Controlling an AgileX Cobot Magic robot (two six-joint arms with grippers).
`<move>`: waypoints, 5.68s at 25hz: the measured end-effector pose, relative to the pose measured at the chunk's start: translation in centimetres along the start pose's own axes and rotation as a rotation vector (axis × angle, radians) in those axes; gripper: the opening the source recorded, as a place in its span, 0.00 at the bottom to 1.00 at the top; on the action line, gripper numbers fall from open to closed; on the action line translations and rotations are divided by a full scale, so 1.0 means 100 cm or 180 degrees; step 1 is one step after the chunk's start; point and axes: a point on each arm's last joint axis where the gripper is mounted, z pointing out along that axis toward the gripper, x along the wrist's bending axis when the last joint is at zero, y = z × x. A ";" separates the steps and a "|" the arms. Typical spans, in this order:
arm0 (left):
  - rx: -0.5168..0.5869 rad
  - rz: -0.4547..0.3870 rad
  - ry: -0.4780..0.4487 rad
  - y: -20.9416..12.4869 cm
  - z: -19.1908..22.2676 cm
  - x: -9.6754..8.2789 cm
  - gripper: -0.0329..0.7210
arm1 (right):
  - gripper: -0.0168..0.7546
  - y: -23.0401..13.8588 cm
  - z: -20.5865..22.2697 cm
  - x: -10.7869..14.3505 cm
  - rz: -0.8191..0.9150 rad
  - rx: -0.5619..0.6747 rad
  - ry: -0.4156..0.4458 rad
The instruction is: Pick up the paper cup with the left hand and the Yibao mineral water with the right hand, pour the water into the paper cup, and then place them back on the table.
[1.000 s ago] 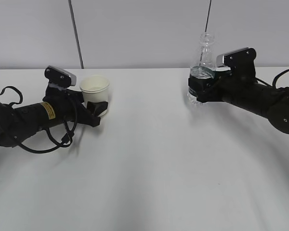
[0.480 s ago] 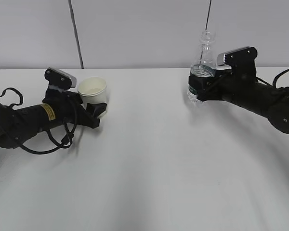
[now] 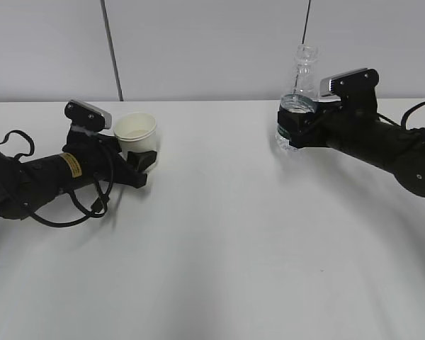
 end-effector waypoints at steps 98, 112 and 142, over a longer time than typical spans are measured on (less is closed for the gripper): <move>-0.0460 -0.0170 0.0081 0.027 -0.013 0.000 0.84 | 0.86 -0.036 0.009 -0.002 0.0207 0.0172 -0.0069; -0.0669 -0.0102 0.0116 0.061 -0.031 -0.002 0.84 | 0.86 -0.027 0.007 -0.003 0.0176 0.0242 -0.0099; -0.0618 -0.0145 0.0094 0.071 -0.036 -0.003 0.83 | 0.86 0.042 -0.012 -0.004 0.0219 -0.0135 -0.0162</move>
